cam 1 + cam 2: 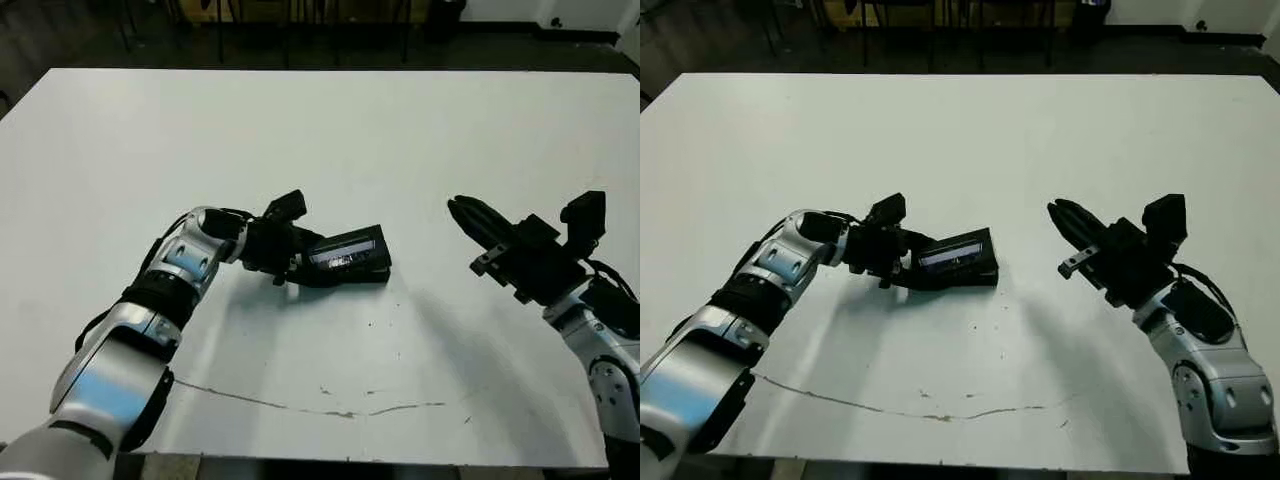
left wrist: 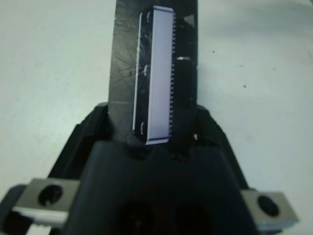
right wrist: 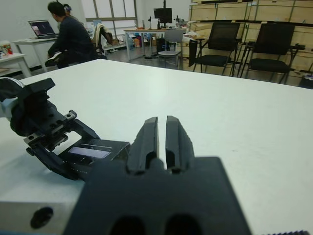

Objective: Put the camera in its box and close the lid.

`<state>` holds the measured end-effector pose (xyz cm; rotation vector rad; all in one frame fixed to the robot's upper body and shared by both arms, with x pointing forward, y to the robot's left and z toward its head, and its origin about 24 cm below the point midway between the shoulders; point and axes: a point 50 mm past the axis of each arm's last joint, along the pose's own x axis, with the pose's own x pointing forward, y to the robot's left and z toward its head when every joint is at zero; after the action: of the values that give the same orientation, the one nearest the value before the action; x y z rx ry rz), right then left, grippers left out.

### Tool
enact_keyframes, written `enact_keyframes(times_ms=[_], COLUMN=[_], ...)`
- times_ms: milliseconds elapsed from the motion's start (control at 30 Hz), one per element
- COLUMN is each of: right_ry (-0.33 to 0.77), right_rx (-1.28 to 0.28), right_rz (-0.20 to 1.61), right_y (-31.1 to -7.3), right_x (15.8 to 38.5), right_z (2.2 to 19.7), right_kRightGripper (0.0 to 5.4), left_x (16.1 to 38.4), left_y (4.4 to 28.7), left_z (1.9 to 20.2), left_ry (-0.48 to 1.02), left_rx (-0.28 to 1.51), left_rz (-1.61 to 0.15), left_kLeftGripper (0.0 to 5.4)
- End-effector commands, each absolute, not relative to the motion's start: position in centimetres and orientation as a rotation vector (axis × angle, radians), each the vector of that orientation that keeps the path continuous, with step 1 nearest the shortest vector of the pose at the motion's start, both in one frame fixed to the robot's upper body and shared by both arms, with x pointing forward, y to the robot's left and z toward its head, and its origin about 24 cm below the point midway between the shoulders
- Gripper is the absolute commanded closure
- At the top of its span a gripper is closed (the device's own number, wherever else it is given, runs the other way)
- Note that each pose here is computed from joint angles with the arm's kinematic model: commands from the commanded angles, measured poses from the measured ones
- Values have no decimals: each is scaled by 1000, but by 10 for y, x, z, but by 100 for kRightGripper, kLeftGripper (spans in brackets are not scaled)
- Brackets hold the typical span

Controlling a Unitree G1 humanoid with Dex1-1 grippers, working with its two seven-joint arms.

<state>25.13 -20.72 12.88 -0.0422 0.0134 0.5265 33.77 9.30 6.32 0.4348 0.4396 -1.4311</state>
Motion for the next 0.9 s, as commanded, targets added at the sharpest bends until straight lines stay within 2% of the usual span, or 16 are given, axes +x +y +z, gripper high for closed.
enact_keyframes(times_ms=[33, 267, 600, 800, 900], right_ry=[40, 32, 41, 35, 29], right_rx=[-52, -64, -75, -74, -58], right_rz=[515, 513, 517, 511, 519], right_y=[-214, -215, -212, -209, -209], right_x=[251, 250, 250, 249, 249], right_z=[126, 128, 125, 124, 122], right_kRightGripper=[540, 540, 540, 540, 540], left_x=[333, 334, 336, 335, 336], left_y=[81, 67, 59, 61, 66], left_z=[43, 45, 59, 64, 64], left_ry=[528, 571, 585, 634, 681], left_rx=[505, 554, 772, 871, 856], left_rz=[-1425, -1468, -1568, -1641, -1644], left_kLeftGripper=[262, 262, 262, 262, 262])
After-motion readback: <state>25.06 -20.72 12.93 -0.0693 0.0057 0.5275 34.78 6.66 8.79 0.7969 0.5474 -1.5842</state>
